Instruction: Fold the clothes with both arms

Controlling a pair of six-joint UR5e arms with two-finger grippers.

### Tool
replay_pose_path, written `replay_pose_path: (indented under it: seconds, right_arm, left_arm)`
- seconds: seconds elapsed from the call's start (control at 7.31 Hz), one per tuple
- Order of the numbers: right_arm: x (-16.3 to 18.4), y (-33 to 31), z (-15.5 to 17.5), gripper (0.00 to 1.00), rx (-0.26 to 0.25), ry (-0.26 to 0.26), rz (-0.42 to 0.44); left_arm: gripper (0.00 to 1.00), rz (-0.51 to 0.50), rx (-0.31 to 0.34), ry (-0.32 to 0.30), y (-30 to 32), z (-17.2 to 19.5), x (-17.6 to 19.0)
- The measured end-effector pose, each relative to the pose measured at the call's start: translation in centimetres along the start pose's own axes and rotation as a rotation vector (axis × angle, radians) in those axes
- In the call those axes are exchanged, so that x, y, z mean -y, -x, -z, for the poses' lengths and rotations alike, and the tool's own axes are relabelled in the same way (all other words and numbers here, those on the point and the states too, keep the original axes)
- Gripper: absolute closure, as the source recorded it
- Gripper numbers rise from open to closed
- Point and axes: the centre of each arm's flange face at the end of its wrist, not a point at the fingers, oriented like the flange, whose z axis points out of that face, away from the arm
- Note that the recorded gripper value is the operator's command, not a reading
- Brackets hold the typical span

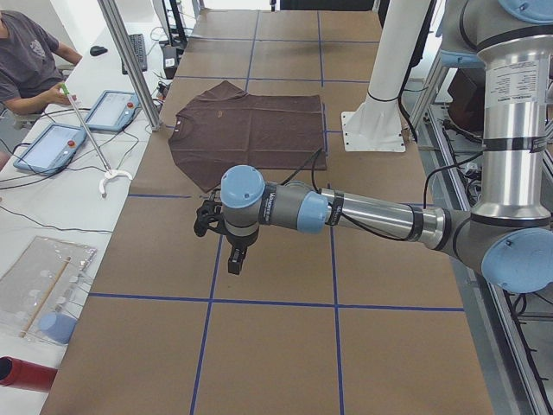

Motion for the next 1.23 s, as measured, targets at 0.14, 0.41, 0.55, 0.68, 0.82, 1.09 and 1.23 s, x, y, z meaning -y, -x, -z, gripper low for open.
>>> replay_pose_path:
  seconds: [0.14,0.41,0.55,0.68,0.82,1.09,1.23]
  right_arm:
    - [0.1,0.0,0.0,0.00,-0.001,-0.001,0.001]
    - [0.0,-0.5,-0.3,0.00,-0.005,0.005,-0.004]
    - [-0.2,-0.8,-0.6,0.00,-0.005,0.012,-0.012]
    - [-0.3,-1.1,-0.9,0.00,-0.004,0.017,-0.019]
    - [-0.4,-1.2,-1.0,0.00,-0.002,0.019,-0.022]
    - [-0.4,-0.8,-1.5,0.00,0.001,0.030,-0.015]
    - [-0.1,-0.1,-2.1,0.00,0.000,0.040,-0.006]
  left_arm:
    - [0.00,-0.002,0.000,-0.002,-0.1,0.1,0.1]
    - [0.00,-0.010,0.005,-0.010,-0.7,0.6,0.2]
    - [0.00,-0.012,0.008,-0.012,-0.8,0.7,0.1]
    - [0.00,-0.014,0.010,-0.013,-0.9,0.8,0.1]
    - [0.00,-0.019,0.012,-0.016,-1.1,0.9,0.1]
    - [0.00,-0.034,0.023,-0.025,-1.9,1.5,0.0]
    - [0.00,-0.034,0.022,-0.028,-2.1,1.7,0.1]
